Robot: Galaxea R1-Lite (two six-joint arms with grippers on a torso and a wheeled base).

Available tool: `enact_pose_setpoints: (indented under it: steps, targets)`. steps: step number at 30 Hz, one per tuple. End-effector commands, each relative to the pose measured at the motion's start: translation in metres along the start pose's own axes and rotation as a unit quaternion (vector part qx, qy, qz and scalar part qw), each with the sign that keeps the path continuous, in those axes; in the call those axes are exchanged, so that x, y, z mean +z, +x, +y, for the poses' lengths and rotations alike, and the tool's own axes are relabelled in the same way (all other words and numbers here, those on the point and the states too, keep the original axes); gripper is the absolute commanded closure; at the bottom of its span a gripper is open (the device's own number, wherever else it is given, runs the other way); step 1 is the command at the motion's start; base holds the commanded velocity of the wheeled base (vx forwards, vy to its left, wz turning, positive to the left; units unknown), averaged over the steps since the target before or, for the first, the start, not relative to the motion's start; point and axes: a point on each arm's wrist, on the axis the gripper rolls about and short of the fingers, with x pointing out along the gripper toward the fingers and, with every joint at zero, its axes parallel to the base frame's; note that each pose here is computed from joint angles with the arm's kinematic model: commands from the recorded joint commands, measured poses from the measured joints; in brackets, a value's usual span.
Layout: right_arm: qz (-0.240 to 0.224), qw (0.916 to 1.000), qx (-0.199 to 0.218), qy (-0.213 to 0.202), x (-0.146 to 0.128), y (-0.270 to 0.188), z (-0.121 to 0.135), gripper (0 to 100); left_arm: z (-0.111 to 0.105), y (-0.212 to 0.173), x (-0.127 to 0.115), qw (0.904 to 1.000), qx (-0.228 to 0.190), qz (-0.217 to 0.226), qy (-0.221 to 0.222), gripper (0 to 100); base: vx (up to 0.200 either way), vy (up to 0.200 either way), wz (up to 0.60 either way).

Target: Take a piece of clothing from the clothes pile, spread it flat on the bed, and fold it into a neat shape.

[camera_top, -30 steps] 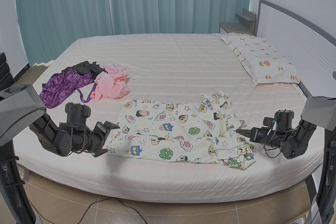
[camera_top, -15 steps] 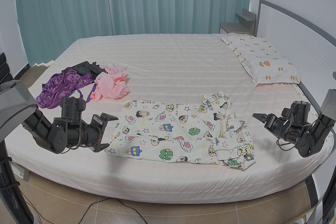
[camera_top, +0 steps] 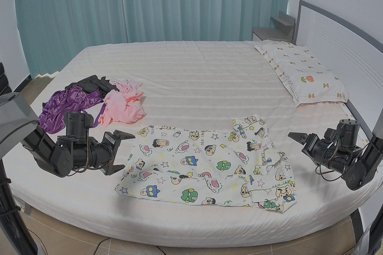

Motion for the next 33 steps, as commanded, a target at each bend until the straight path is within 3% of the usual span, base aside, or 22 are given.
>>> enact_pose_setpoints:
  steps: [1,4,10,22,33]
  targets:
    - [0.009,0.9999,0.005,-0.004,-0.006,-0.002,0.003,0,0.003,0.000,-0.001,1.0000,0.004,0.002,-0.001,0,0.000,0.000,0.00]
    - [0.010,0.9999,0.007,-0.006,-0.009,-0.003,0.004,0,0.003,0.000,-0.002,1.0000,0.005,0.002,0.002,0,0.000,0.000,0.00]
    - [0.011,0.9999,0.009,-0.006,-0.010,-0.003,0.004,0,0.005,-0.001,-0.004,1.0000,0.007,0.004,0.001,0,-0.100,-0.200,0.00]
    - [0.018,0.9997,0.011,-0.009,-0.014,-0.004,0.006,0,0.007,0.001,-0.005,0.9999,0.010,0.007,0.002,0,0.000,0.000,0.00]
    - [0.025,0.9996,0.012,-0.010,-0.018,-0.004,0.007,0,0.000,0.000,-0.001,0.9998,-0.017,-0.008,0.005,0,0.000,0.000,0.00]
